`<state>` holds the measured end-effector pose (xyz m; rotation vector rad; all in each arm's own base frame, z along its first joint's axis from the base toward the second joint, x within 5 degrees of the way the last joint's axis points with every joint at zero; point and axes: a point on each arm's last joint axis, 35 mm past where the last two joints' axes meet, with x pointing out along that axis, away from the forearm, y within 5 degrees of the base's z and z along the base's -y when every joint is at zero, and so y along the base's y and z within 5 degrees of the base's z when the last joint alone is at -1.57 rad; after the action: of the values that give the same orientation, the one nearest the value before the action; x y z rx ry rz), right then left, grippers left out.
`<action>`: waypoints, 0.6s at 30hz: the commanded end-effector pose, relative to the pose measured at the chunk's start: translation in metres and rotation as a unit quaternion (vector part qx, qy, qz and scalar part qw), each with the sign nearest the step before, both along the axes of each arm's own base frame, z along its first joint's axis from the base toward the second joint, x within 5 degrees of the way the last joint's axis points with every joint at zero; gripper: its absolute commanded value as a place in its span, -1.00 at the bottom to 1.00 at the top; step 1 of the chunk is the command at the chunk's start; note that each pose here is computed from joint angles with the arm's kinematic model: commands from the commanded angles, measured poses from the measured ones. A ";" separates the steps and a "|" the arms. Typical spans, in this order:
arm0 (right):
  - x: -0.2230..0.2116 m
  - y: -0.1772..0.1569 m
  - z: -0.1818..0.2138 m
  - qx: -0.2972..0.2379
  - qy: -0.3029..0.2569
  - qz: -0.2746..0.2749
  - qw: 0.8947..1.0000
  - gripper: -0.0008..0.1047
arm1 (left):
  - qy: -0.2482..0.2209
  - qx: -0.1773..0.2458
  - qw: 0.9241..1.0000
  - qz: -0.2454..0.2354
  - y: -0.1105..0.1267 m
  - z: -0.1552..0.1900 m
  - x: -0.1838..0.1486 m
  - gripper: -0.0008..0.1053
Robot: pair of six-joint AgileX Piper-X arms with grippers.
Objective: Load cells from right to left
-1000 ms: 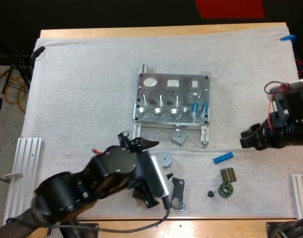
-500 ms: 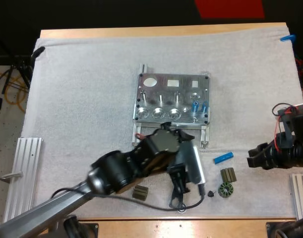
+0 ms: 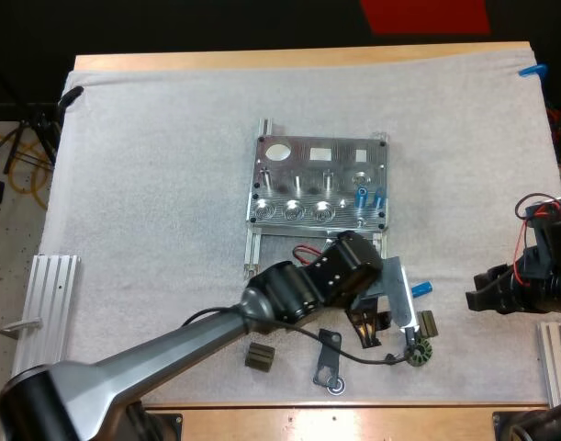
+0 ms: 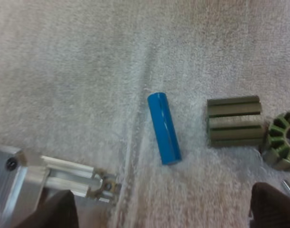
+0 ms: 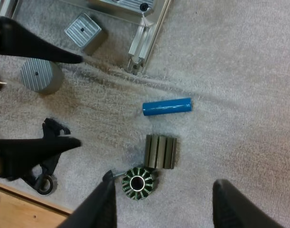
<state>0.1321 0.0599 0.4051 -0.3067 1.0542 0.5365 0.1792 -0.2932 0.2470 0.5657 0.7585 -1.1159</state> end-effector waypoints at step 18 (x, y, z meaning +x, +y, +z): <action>-0.003 -0.002 0.001 -0.003 -0.002 -0.004 1.000 -0.12 | 0.024 0.006 1.000 0.007 -0.034 -0.074 0.020 0.37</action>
<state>0.1322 0.0596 0.4051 -0.3106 1.0539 0.5301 0.1983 -0.3251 0.1725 0.5609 0.8253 -1.1197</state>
